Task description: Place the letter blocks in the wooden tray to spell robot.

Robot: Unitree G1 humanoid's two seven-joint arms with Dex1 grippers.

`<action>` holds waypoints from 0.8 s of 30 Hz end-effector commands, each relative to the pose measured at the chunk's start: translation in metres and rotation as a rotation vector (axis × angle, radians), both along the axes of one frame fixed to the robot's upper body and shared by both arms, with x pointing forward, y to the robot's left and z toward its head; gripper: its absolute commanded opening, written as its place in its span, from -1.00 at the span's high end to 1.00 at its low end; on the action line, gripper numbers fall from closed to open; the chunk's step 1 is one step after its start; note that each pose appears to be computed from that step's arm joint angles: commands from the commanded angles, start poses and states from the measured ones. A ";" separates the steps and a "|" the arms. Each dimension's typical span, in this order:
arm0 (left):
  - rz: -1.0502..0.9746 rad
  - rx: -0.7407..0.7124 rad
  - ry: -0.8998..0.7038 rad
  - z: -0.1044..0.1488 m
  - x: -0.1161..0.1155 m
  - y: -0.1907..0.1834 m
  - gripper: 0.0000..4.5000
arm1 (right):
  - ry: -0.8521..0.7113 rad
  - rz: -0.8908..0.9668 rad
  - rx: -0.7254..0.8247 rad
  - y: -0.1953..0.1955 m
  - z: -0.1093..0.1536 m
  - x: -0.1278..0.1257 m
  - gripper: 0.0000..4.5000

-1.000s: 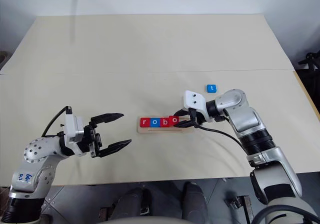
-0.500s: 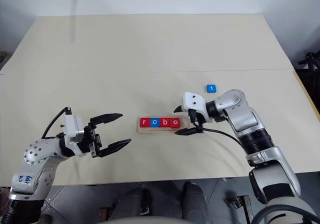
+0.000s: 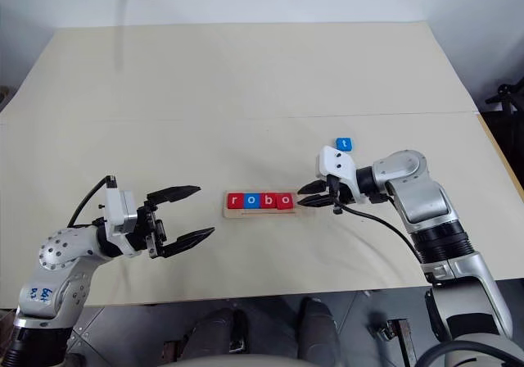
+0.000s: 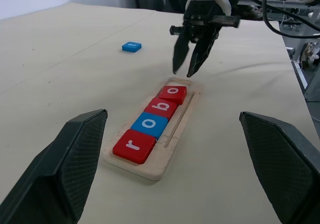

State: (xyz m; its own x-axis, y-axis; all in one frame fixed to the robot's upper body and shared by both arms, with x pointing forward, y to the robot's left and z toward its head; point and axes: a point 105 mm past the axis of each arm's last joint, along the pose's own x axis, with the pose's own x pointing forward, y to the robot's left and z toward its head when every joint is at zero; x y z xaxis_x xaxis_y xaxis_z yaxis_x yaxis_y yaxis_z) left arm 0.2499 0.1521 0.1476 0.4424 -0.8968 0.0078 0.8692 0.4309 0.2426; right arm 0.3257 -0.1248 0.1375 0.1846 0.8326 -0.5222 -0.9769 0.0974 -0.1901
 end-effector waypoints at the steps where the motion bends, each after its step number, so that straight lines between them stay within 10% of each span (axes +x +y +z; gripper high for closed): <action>1: -0.015 -0.015 -0.039 0.008 -0.001 -0.002 -1.00 | -0.007 0.004 -0.011 0.001 0.001 -0.004 0.99; 24: 0.004 -0.020 -0.031 0.007 -0.004 -0.001 -1.00 | 0.008 -0.013 0.006 -0.003 0.002 -0.008 0.99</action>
State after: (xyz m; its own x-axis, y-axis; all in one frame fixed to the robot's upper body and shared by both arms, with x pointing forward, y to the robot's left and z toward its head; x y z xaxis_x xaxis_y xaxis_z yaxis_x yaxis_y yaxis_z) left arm 0.2502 0.1530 0.1452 0.4589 -0.8884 0.0121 0.8634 0.4491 0.2298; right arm 0.3187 -0.1215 0.1248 0.1655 0.8201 -0.5477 -0.9842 0.1021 -0.1446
